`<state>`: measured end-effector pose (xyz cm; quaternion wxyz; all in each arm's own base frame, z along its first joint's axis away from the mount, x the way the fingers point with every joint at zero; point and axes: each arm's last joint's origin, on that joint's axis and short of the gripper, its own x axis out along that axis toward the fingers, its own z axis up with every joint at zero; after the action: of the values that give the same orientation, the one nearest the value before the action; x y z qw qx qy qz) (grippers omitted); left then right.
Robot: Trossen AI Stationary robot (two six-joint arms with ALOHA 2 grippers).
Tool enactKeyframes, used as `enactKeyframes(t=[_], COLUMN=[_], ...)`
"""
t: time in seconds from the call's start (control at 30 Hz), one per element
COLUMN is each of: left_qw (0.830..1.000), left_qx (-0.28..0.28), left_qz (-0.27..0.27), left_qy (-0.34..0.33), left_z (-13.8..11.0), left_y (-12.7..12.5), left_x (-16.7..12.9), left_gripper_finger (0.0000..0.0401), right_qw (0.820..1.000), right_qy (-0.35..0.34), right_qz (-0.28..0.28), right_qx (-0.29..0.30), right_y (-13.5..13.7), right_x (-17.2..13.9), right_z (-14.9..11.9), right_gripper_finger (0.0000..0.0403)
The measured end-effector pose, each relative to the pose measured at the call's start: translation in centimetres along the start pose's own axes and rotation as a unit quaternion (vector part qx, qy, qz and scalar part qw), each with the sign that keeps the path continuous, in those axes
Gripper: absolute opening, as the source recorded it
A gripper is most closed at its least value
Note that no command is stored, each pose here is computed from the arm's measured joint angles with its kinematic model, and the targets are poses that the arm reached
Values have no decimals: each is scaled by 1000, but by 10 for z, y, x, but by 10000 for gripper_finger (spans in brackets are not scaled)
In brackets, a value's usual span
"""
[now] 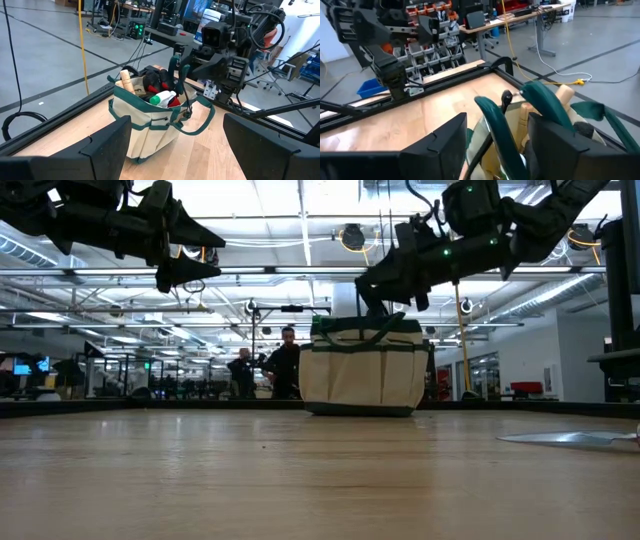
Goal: Pick & Place Garden tools in Gardening bag
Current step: Put the black shear scissors into the green gardening bag
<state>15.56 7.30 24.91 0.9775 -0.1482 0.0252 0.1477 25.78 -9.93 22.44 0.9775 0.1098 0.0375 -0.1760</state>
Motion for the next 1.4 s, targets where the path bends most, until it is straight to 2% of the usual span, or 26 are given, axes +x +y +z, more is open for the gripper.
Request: enactKeyframes(t=[0.63, 0.77, 1.07, 1.4], left_qw=[1000, 1000, 1000, 1000], left_qx=[0, 0, 0, 3], left_qz=[0, 0, 0, 0], left_qy=[0, 0, 0, 0], left_z=[0, 0, 0, 0], left_y=[0, 0, 0, 0], left_x=[0, 0, 0, 0], left_gripper_finger=[324, 324, 324, 324], right_qw=[999, 1000, 1000, 1000], right_qy=[-32, -23, -26, -14], right_qz=[9, 1, -9, -16], right_qx=[0, 3, 2, 5], right_y=[5, 1, -7, -12], right_x=[-13, -10, -4, 4], right_z=[17, 13, 10, 0], right_gripper_finger=[198, 163, 13, 2])
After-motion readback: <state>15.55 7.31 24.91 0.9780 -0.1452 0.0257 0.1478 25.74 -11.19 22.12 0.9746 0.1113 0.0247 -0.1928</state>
